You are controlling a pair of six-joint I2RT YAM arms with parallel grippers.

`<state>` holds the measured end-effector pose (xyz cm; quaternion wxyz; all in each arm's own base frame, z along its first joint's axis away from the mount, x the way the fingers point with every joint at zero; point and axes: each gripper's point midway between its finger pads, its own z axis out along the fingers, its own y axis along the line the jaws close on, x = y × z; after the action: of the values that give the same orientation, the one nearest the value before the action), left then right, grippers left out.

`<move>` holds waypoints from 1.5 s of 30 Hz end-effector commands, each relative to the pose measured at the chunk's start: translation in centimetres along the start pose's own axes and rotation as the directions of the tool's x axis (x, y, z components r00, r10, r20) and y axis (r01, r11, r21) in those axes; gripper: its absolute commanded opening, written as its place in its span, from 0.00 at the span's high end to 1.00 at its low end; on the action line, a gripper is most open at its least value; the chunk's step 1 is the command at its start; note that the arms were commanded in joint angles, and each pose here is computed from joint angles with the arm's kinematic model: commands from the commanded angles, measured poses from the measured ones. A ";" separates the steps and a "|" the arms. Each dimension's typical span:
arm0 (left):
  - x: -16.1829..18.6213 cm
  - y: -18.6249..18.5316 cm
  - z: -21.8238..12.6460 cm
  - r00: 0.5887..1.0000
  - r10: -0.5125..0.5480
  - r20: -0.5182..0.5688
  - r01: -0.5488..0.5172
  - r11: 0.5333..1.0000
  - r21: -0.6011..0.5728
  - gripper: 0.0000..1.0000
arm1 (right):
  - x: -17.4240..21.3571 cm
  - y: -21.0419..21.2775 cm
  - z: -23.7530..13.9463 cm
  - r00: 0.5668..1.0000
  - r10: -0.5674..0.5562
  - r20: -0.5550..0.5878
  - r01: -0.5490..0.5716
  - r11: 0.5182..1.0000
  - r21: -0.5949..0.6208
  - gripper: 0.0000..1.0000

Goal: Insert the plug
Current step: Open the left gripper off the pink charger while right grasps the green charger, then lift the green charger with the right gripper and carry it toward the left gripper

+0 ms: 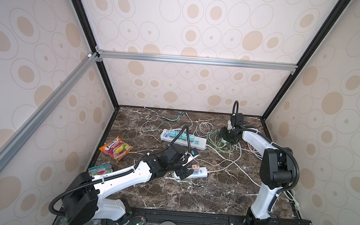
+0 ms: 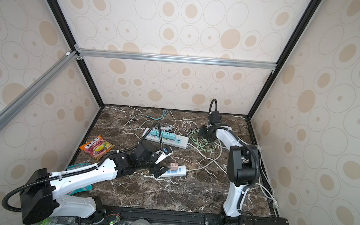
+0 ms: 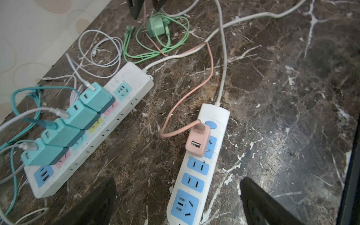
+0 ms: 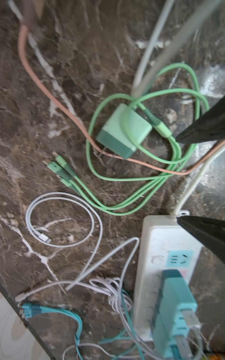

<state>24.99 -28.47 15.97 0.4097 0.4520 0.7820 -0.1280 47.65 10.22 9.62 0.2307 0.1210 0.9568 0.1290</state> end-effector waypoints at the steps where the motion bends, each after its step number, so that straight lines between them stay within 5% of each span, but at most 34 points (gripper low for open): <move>1: -2.4 3.2 -1.1 0.980 -0.127 0.151 0.148 0.979 -0.141 0.01 | -0.3 -2.4 0.7 0.998 -0.055 -0.029 0.059 0.987 0.153 0.39; 8: -1.9 4.8 -1.1 0.967 -0.188 0.172 0.221 0.955 -0.200 0.02 | -0.2 -2.6 3.5 0.960 -0.219 -0.174 0.246 0.957 0.154 0.33; 15: -1.7 4.8 -0.7 0.969 -0.188 0.159 0.218 0.956 -0.197 0.02 | 0.5 -4.0 4.5 0.870 -0.409 -0.275 0.461 0.873 0.159 0.24; 21: -1.7 4.6 -0.4 0.970 -0.192 0.151 0.219 0.957 -0.188 0.02 | 1.8 -4.9 4.3 0.812 -0.478 -0.335 0.525 0.849 0.063 0.31; 26: -1.6 4.6 -0.2 0.972 -0.188 0.143 0.213 0.960 -0.184 0.02 | 2.9 -6.6 5.1 0.723 -0.554 -0.413 0.626 0.778 0.053 0.32; 31: -1.7 4.4 0.1 0.972 -0.191 0.139 0.214 0.961 -0.175 0.02 | 3.3 -7.1 6.1 0.705 -0.553 -0.444 0.636 0.771 0.049 0.35; 37: -1.5 4.3 0.3 0.972 -0.196 0.129 0.216 0.962 -0.169 0.02 | 3.2 -7.2 5.9 0.697 -0.570 -0.435 0.652 0.757 0.054 0.55; 45: -1.3 4.7 0.1 0.970 -0.197 0.140 0.221 0.956 -0.192 0.02 | -1.6 -7.2 -2.4 0.704 -0.649 -0.288 0.710 0.645 0.282 0.72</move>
<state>28.46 -26.71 16.42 0.4665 0.3288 0.8133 -0.1132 46.03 3.94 4.29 0.0959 -0.2050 0.9706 -0.0823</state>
